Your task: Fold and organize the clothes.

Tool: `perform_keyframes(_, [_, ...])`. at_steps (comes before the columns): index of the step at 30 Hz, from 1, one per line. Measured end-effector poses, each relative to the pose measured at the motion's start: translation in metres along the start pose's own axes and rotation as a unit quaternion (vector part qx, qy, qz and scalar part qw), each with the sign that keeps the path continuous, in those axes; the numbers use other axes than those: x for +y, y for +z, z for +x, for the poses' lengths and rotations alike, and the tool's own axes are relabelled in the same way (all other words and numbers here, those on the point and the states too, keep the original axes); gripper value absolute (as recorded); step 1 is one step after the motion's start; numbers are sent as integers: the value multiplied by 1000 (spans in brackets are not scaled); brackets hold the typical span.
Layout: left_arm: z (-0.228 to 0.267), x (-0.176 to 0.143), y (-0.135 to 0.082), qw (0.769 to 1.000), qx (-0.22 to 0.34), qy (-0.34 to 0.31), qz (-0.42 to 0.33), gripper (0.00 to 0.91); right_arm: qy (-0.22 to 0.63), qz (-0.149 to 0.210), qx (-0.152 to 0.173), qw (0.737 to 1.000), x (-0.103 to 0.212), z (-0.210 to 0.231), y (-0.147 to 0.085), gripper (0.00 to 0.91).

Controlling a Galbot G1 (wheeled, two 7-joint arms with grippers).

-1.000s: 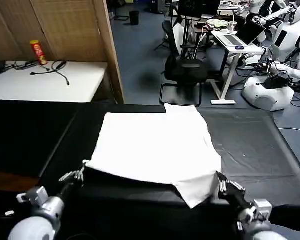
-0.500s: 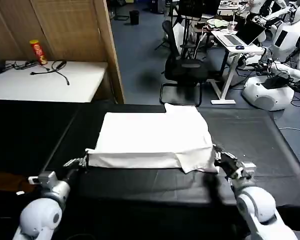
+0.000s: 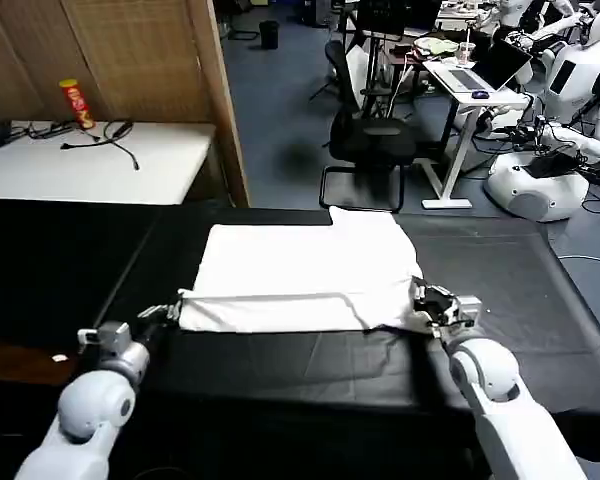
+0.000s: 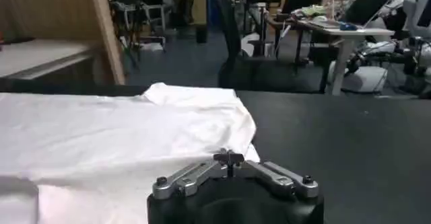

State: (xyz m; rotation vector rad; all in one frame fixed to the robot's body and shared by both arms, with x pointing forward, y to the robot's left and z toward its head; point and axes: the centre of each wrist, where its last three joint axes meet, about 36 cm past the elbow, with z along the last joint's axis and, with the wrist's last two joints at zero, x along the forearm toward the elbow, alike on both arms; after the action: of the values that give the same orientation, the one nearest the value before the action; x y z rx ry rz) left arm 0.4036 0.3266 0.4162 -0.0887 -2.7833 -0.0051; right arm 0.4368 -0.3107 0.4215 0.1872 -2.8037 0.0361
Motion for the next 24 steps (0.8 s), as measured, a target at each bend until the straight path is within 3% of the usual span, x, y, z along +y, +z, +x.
perform_keyframes(7, [7,1,3,1000,1,-3,-3,878,-11,9,-1,1000,11,46,6,878])
perform_keyframes(15, [22,-4,19,1000,16,4,-3,878,-4,3,27,1000,10,69,27,868])
perform_keyframes(17, [25,-5,24,1000,22,9,1,878,-4,2,30,1000,9,69,31,751])
perform_keyframes(20, [27,-5,29,999,30,19,14,878,-4,3,36,999,9,68,36,653])
perform_keyframes(21, [27,-4,31,999,32,20,20,878,-5,4,38,999,9,67,37,527])
perform_keyframes(22, [27,-3,32,999,35,22,24,819,-5,4,40,999,9,66,38,468])
perform_keyframes(23, [26,-3,33,999,37,24,29,527,-5,4,42,999,9,66,39,273])
perform_keyframes(24, [26,-2,34,998,40,25,32,351,-5,4,44,999,9,65,41,234])
